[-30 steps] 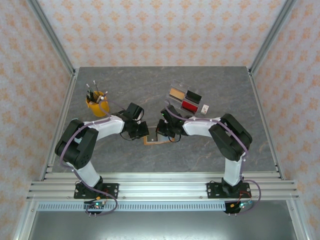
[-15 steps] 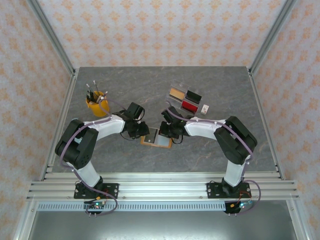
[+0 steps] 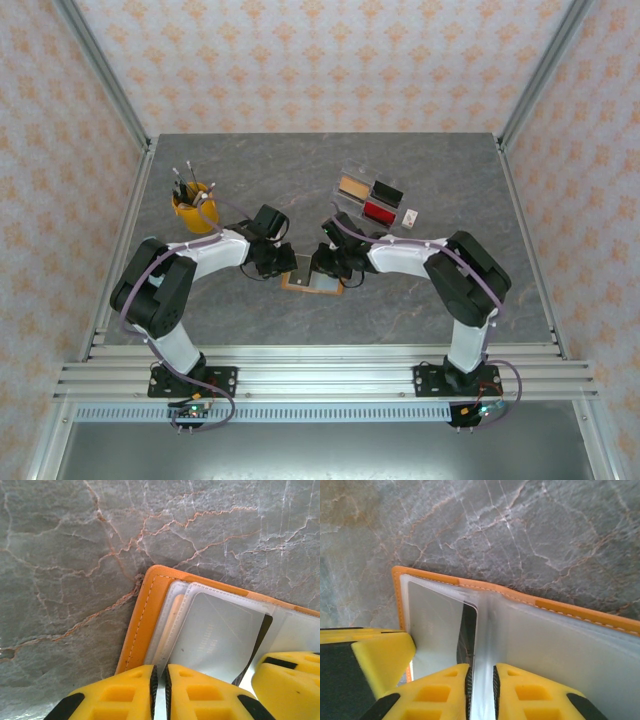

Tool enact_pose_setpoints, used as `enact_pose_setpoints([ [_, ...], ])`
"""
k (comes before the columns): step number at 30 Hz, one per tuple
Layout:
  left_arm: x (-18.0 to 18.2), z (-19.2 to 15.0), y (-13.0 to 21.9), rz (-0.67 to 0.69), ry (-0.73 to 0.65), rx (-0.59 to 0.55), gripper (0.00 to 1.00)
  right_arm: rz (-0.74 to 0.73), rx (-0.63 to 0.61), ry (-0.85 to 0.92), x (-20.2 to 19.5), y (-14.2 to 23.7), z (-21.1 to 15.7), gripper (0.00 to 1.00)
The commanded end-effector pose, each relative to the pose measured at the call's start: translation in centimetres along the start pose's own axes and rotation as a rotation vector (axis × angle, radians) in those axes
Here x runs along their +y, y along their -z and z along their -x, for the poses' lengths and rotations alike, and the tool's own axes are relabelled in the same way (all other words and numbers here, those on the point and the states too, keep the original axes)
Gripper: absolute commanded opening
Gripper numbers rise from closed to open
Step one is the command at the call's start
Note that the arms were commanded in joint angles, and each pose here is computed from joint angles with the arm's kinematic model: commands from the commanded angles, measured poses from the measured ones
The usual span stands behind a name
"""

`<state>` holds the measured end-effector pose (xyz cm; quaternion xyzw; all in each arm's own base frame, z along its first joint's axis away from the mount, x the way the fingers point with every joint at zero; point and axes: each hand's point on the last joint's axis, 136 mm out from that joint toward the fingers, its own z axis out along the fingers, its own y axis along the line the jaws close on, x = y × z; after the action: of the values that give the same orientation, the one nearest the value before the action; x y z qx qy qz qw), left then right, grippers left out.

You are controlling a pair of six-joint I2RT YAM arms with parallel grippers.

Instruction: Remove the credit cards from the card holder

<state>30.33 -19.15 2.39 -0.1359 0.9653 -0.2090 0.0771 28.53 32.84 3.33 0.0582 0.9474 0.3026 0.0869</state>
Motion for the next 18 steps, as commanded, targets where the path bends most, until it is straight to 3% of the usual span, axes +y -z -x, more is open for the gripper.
enact_pose_setpoints([
  [1, 1.4, -0.6, -0.4, 0.063, -0.006, 0.025, 0.18, 0.011, 0.013, -0.015, 0.3, -0.5, 0.1, 0.21],
  [11, 1.4, -0.8, -0.6, 0.061, -0.011, 0.033, 0.15, 0.077, 0.017, 0.000, 1.6, -0.5, 0.2, 0.19],
  [18, 1.5, -0.9, -0.7, 0.056, -0.010, 0.037, 0.14, 0.042, 0.013, -0.008, 1.0, -0.9, 0.4, 0.18],
])
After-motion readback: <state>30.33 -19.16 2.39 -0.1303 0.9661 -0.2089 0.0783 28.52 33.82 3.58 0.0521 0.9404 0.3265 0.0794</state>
